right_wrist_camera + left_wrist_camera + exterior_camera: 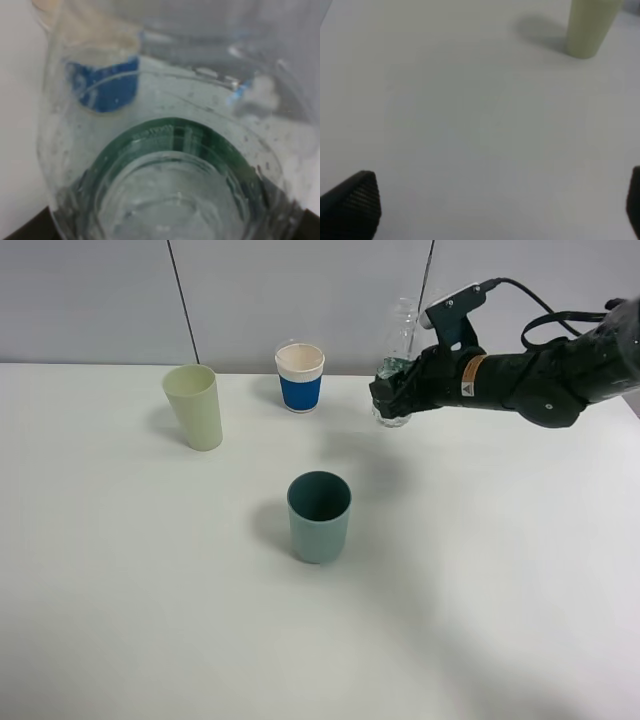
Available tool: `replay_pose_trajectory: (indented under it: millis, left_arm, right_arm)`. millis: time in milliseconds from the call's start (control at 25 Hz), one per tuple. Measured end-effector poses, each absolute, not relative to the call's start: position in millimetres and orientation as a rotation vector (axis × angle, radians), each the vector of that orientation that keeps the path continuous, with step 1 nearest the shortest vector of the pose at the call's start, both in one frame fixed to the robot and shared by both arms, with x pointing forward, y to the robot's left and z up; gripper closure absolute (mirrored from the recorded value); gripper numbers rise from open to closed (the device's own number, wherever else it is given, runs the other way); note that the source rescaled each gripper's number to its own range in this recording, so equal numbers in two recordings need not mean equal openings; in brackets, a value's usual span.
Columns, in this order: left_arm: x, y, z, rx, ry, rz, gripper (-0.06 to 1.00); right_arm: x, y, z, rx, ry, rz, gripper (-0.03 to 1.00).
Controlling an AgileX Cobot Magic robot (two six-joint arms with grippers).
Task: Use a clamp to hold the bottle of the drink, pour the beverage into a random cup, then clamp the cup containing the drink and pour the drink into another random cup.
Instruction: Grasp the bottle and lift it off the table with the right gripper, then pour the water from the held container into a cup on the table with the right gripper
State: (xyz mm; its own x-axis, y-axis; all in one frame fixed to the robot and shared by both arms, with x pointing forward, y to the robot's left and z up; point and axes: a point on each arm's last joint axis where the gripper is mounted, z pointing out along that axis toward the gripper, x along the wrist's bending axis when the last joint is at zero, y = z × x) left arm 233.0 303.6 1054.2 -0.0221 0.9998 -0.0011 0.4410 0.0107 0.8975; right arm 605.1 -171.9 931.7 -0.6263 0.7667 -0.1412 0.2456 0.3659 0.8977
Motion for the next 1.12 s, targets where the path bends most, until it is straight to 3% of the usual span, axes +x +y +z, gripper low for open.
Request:
replay_pose_trajectory:
  millis: [400,760,1120]
  left_arm:
    - [233,304,1054,1.522,1.557,0.969,-0.06]
    - [233,304,1054,1.522,1.557,0.969,-0.06]
    - [233,304,1054,1.522,1.557,0.969,-0.06]
  right_arm:
    - [584,-143,964,0.614,2.131,1.124,0.93]
    - [564,-112,961,0.294,2.239,0.950,0.93]
    - [560,-108,959,-0.029,2.233,0.776,0.93]
